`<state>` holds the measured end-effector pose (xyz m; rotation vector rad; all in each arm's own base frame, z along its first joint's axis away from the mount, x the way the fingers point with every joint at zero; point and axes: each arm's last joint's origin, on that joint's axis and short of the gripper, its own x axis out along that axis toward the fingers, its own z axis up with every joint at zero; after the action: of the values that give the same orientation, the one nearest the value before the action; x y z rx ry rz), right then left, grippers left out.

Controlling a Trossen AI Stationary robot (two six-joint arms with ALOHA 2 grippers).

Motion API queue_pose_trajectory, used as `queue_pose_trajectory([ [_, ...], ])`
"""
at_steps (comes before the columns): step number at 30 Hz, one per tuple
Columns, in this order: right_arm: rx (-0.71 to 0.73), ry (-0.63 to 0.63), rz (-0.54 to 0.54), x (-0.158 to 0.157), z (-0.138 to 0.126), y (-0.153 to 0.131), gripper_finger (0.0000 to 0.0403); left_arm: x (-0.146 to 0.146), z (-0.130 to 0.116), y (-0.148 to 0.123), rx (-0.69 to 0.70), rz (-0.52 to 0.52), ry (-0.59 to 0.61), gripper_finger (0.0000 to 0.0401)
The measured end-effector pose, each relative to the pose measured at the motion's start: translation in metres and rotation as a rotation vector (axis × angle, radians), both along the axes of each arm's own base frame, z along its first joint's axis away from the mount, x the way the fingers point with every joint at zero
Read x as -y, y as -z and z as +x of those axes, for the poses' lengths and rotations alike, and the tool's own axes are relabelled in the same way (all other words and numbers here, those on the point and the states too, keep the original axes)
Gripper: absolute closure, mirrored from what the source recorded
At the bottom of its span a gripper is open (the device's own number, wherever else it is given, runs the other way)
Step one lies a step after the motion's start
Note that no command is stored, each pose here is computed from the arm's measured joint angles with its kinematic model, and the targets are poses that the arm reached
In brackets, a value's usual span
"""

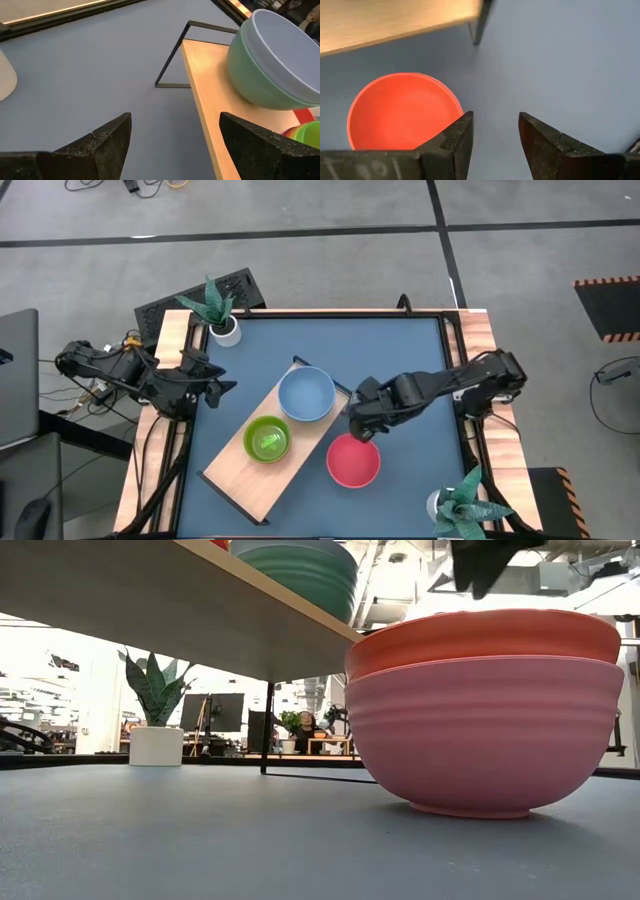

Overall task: Place and stack bowls onto a shelf
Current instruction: Stack the orange bowl on top of the blue bowl on the shelf

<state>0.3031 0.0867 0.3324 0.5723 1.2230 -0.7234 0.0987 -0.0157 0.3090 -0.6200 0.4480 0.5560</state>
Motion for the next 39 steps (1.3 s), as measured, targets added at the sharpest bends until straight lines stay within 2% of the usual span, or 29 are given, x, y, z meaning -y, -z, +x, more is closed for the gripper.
queue_pose_trajectory([
  [3, 0.047, 0.035, 0.04, -0.003, -0.01, 0.009, 0.022, 0.0, 0.0, 0.0, -0.001, 0.003, -0.002, 0.0115],
  [8, 0.116, 0.067, 0.149, -0.013, -0.017, 0.046, 0.022, 0.0, 0.0, 0.0, -0.001, 0.002, -0.001, 0.0115],
  [14, 0.112, 0.077, 0.224, -0.025, -0.017, 0.089, 0.022, 0.0, 0.0, 0.0, -0.001, -0.001, 0.0, 0.0115],
  [22, 0.042, 0.027, 0.274, -0.035, -0.004, 0.119, 0.0221, 0.0, 0.0, 0.0, 0.001, -0.007, -0.004, 0.0115],
  [26, 0.018, 0.034, 0.279, -0.035, -0.004, 0.122, 0.0245, 0.0, 0.0, 0.0, 0.001, -0.007, -0.005, 0.0115],
  [35, 0.02, 0.043, 0.284, -0.031, -0.012, 0.109, 0.0376, 0.0, 0.0, 0.0, 0.001, -0.004, -0.008, 0.0115],
  [39, 0.05, 0.056, 0.292, -0.026, -0.017, 0.098, 0.0376, 0.0, 0.0, 0.0, 0.002, -0.001, -0.011, 0.0115],
])
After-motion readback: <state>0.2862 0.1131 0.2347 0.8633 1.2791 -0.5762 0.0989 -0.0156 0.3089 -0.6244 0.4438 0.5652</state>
